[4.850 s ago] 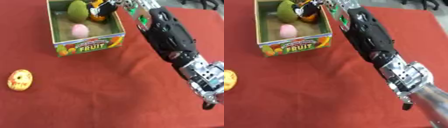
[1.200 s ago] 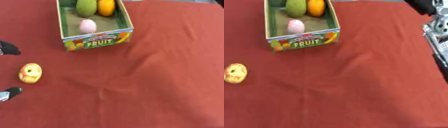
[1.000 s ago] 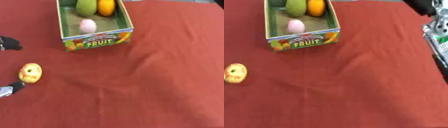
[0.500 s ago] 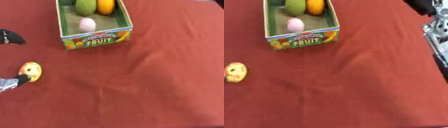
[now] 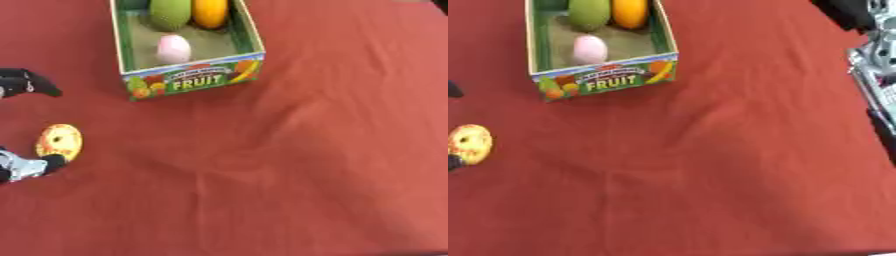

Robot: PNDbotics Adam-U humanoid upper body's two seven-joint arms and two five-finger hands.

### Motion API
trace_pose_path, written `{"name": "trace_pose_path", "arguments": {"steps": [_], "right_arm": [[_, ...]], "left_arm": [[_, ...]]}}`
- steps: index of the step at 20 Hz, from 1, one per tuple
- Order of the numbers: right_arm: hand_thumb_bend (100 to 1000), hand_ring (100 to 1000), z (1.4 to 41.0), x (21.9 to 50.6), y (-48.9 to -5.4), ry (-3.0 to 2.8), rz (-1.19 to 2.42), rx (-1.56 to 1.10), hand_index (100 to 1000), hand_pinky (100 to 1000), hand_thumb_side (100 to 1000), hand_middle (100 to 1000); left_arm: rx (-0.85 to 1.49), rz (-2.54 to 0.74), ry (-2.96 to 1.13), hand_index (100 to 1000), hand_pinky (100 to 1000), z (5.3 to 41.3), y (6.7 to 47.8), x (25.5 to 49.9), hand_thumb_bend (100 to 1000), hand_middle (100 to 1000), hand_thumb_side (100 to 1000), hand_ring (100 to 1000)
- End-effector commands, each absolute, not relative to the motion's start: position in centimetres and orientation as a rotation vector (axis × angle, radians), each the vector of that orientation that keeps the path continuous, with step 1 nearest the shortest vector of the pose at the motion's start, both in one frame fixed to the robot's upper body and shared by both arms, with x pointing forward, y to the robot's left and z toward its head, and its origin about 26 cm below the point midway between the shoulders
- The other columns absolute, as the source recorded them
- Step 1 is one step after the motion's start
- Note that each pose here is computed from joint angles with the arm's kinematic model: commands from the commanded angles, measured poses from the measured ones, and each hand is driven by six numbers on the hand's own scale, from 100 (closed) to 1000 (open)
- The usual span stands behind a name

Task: Pick up objects on the table and place them in the box.

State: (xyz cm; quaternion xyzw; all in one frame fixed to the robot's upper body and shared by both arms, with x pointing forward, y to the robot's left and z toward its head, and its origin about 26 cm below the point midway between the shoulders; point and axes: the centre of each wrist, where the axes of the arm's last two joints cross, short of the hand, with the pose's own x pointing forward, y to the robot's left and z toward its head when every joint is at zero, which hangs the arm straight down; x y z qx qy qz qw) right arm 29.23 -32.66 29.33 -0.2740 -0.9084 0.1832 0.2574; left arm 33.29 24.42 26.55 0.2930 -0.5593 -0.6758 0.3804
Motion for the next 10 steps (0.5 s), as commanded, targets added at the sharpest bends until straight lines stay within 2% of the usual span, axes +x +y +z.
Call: {"name": "trace_pose_path", "arguments": {"steps": [1, 6, 10], "right_arm": [[100, 778, 30.2, 28.9, -32.6, -2.491, 0.511, -0.748, 830, 863, 602, 647], [100, 780, 30.3, 28.9, -32.5, -2.49, 0.512, -0.737, 830, 865, 600, 646], [100, 781, 30.3, 28.9, -32.4, -2.488, 0.509, -0.732, 831, 866, 600, 645]], "left_arm": [[0.797, -1.725, -1.39, 889, 865, 27.0, 24.9, 34.0, 525, 841, 454, 924], [0.808, -1.696, -1.362, 882, 853, 26.6, 25.3, 35.2, 451, 830, 456, 915], [0.802, -1.69, -1.341, 877, 843, 26.2, 25.2, 35.8, 451, 797, 467, 906]]}}
